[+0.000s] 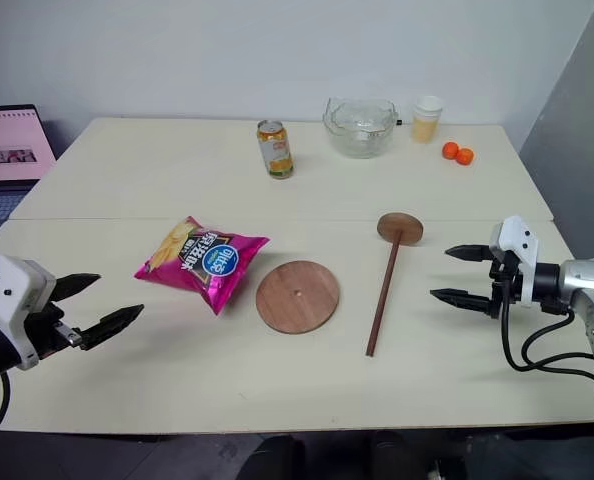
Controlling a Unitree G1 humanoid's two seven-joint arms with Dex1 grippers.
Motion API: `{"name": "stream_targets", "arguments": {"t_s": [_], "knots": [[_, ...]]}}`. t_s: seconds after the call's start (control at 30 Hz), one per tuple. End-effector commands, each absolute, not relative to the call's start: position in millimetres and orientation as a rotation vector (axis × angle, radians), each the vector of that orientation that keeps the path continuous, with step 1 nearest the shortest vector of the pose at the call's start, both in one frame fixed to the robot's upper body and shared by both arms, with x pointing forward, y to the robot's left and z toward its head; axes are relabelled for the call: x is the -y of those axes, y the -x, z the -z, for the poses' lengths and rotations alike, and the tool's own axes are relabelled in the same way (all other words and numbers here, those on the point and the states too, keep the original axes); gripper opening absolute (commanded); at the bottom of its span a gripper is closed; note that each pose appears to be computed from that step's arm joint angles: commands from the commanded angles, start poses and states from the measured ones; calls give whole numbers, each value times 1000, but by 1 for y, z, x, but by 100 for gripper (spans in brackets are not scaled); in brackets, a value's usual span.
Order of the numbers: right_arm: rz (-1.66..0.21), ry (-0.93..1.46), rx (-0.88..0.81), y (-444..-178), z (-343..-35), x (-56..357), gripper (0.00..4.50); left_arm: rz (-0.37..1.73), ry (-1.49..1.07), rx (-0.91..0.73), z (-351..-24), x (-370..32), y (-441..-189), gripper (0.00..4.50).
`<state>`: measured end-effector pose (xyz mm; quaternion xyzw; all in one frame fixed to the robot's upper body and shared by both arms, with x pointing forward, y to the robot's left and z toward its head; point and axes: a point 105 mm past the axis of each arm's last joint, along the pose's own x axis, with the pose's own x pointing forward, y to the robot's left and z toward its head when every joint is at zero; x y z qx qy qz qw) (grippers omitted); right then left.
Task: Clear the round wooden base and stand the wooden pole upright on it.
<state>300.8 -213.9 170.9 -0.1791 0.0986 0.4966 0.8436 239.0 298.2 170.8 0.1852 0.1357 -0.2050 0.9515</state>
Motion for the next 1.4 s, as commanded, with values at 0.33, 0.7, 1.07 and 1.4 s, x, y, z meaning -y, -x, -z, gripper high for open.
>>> {"name": "stream_targets", "arguments": {"t_s": [0.33, 0.7, 1.07, 1.4], "knots": [[-1077, 408, -148, -301, -182, 205, 447, 438, -431, -240, -181, -297, -235, 450], [-1145, 397, -129, -298, -184, 191, 447, 523, -408, -246, -180, -287, -229, 450], [-1342, 313, -54, -271, -188, 133, 447, 663, -260, -295, -144, -235, -233, 450], [-1398, 306, -52, -268, -186, 121, 447, 513, -196, -304, -112, -210, -256, 450]]}}
